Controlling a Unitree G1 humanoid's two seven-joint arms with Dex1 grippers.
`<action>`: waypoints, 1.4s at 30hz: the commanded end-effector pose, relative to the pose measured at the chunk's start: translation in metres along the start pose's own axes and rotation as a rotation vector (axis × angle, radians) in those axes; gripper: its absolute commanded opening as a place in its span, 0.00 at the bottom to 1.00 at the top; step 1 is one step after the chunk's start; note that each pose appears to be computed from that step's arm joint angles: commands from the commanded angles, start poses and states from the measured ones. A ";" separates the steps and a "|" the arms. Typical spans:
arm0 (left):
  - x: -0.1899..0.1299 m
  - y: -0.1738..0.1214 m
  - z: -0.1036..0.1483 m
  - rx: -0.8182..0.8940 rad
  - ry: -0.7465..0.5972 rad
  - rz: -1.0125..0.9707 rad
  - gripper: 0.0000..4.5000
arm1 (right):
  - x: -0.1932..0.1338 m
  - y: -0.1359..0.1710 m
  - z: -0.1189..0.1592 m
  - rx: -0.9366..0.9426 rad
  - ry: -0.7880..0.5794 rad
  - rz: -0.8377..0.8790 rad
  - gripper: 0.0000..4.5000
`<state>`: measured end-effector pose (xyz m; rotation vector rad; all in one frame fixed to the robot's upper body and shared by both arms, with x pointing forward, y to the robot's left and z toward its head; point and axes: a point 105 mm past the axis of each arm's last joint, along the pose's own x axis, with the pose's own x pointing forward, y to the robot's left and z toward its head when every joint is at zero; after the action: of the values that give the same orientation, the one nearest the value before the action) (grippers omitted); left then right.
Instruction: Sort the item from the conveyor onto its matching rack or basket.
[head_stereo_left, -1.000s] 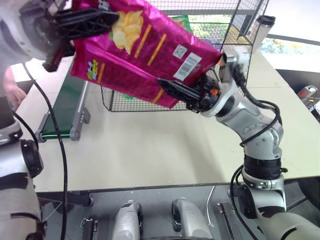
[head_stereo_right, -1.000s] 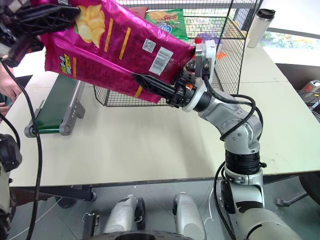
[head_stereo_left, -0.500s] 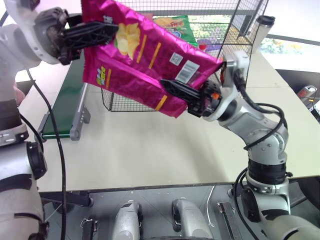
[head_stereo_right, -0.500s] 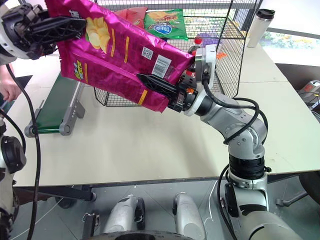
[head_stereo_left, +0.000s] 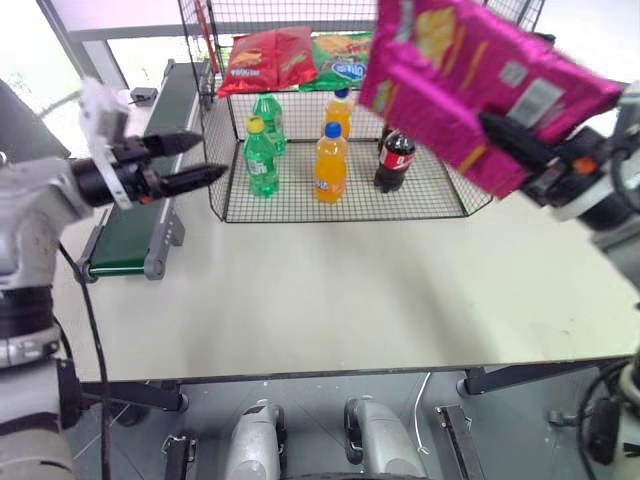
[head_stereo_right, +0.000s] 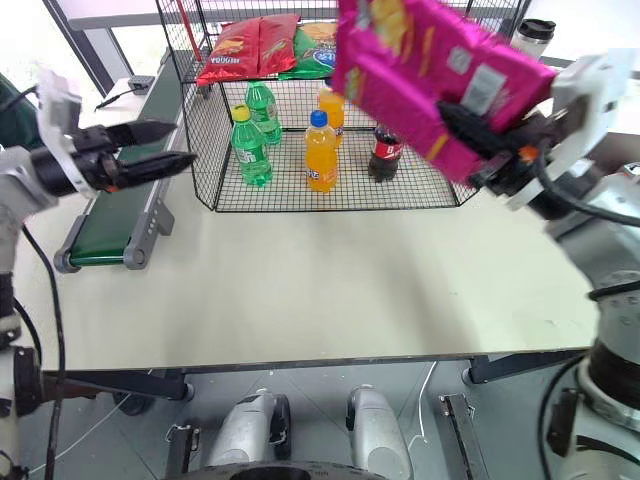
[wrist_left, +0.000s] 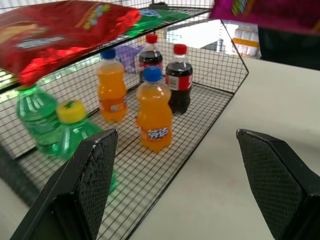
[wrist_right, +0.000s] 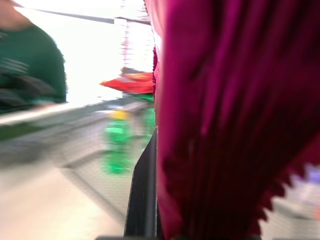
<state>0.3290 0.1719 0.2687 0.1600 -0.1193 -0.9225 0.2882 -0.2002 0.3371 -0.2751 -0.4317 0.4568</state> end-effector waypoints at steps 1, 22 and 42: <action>0.016 -0.020 0.020 0.070 -0.089 0.035 0.88 | 0.016 -0.033 0.006 -0.350 0.014 -0.234 0.00; 0.020 -0.047 0.018 0.062 -0.195 0.210 0.88 | 0.142 -0.063 -0.068 -0.874 0.230 -0.266 0.00; 0.023 -0.051 0.005 0.061 -0.205 0.281 0.89 | 0.174 -0.049 -0.072 -0.793 0.336 -0.196 0.84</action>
<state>0.3086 0.1249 0.2548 0.0776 -0.2959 -0.6538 0.4843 -0.1763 0.3260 -1.0703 -0.2212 0.0265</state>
